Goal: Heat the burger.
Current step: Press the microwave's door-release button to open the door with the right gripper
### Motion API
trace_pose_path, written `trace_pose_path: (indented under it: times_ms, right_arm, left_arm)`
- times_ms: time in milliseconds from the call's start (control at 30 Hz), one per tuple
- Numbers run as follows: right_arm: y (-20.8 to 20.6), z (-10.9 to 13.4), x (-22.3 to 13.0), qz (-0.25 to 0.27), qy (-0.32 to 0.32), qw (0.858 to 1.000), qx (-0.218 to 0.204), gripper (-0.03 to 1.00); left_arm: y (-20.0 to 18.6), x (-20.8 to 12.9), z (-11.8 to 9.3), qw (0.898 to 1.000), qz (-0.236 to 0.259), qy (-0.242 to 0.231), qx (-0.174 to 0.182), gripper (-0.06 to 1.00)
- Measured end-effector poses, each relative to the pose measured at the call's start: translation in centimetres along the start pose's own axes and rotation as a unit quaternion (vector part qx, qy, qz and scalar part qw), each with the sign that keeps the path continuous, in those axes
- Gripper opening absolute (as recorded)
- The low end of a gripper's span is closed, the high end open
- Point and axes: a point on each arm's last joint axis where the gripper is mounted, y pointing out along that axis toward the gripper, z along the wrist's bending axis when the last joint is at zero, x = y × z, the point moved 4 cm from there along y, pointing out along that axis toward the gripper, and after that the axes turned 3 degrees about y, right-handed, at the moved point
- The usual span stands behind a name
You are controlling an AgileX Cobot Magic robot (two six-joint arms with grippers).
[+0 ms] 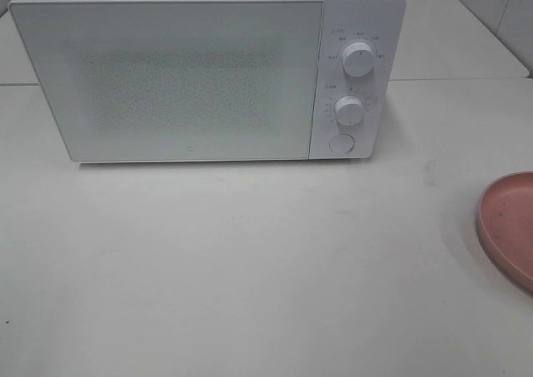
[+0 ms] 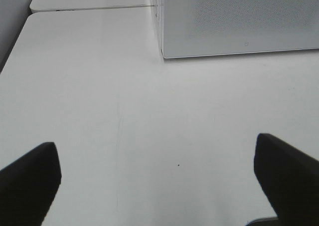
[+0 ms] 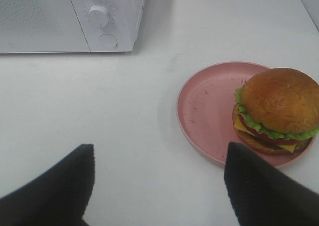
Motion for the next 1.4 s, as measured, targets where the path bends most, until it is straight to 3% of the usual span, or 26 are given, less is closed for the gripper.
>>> trace_pose_path:
  times_ms: [733,1400]
  right_arm:
    - [0.0,0.0,0.0,0.0,0.0,1.0,0.0,0.69]
    - [4.3,0.8,4.3,0.004,-0.001,1.0,0.001,0.69]
  left_arm:
    - [0.0,0.0,0.0,1.0,0.0,0.0,0.0,0.97]
    - [0.0,0.0,0.0,1.0,0.0,0.0,0.0,0.97]
